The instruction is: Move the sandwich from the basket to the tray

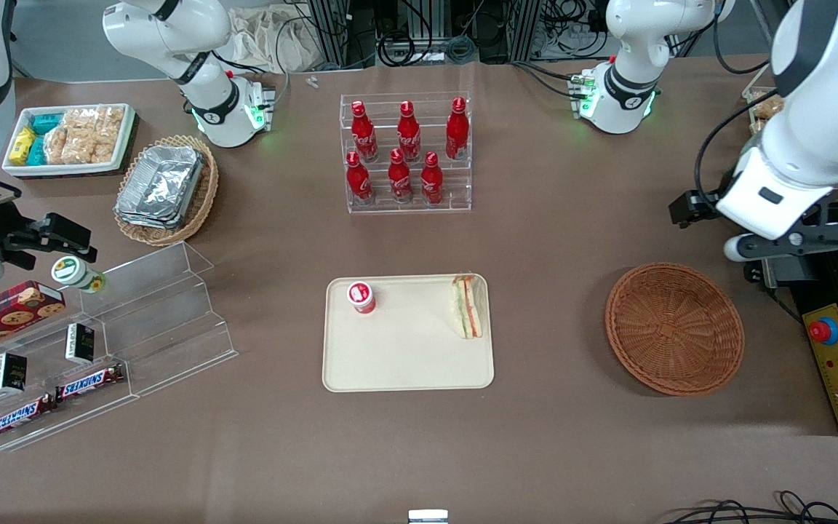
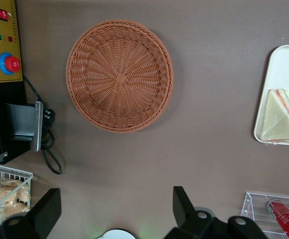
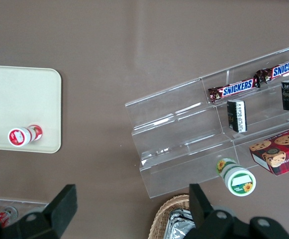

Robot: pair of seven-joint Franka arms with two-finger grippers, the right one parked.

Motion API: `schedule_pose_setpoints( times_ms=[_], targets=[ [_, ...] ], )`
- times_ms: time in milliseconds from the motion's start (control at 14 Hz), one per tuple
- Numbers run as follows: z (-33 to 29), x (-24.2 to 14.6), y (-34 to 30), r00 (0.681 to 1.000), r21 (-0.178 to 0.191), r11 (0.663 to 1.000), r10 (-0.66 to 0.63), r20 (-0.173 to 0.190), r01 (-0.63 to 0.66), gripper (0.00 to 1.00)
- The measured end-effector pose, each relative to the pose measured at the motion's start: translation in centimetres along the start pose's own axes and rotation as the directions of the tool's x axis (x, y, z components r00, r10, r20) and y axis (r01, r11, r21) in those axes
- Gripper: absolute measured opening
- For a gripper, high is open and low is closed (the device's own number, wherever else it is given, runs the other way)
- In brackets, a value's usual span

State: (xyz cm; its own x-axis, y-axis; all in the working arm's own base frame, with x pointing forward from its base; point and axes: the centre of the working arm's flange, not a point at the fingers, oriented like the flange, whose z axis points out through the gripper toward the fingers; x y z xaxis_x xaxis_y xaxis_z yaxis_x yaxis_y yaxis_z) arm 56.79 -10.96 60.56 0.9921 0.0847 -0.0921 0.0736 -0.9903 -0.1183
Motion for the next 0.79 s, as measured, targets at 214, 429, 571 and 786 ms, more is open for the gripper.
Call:
schedule_pose_setpoints(
  times_ms=[214, 429, 571, 786],
  targets=[
    [-0.2, 0.2, -1.5, 1.0, 0.001, 1.0, 0.025, -0.005, -0.024, 1.0],
    [-1.0, -0.1, -2.6, 0.999, 0.004, 0.999, 0.049, -0.021, -0.049, 1.0],
    [-1.4, 0.0, -4.8, 0.999, 0.002, 0.999, 0.039, -0.026, -0.039, 1.0],
    [-1.3, 0.4, -9.9, 0.999, -0.045, 0.999, 0.027, -0.018, -0.028, 1.0]
  ],
)
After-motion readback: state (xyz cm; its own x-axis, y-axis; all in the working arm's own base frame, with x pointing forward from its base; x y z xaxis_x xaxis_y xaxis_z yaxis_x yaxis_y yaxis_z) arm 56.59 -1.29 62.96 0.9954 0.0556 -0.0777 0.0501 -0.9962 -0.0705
